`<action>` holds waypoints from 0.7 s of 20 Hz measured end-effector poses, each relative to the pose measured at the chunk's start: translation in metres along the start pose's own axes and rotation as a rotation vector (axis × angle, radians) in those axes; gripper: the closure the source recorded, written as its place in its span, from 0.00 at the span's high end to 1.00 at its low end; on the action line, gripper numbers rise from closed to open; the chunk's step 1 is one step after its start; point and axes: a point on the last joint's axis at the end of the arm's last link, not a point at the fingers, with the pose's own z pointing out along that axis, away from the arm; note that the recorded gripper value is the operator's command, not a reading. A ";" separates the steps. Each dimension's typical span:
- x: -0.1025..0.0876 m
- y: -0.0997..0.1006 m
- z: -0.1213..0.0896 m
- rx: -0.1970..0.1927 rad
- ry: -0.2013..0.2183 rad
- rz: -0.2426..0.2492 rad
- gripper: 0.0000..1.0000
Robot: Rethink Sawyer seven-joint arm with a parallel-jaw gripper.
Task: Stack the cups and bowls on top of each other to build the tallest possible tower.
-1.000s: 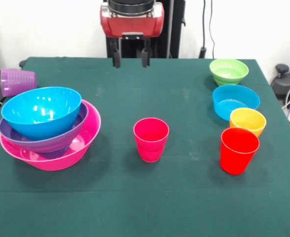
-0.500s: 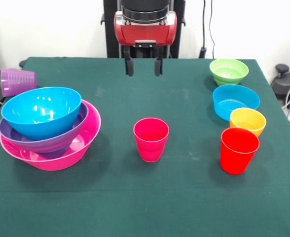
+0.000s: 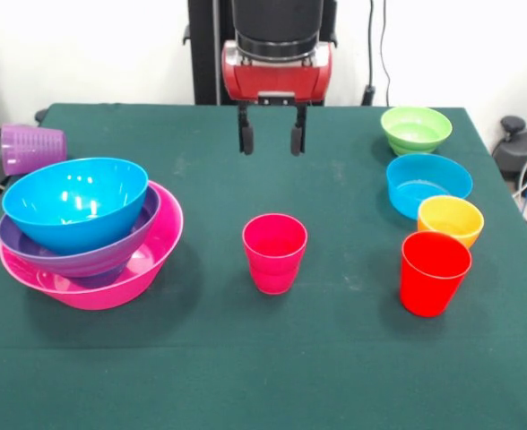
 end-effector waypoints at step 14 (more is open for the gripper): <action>0.020 0.012 0.061 0.005 -0.006 -0.010 1.00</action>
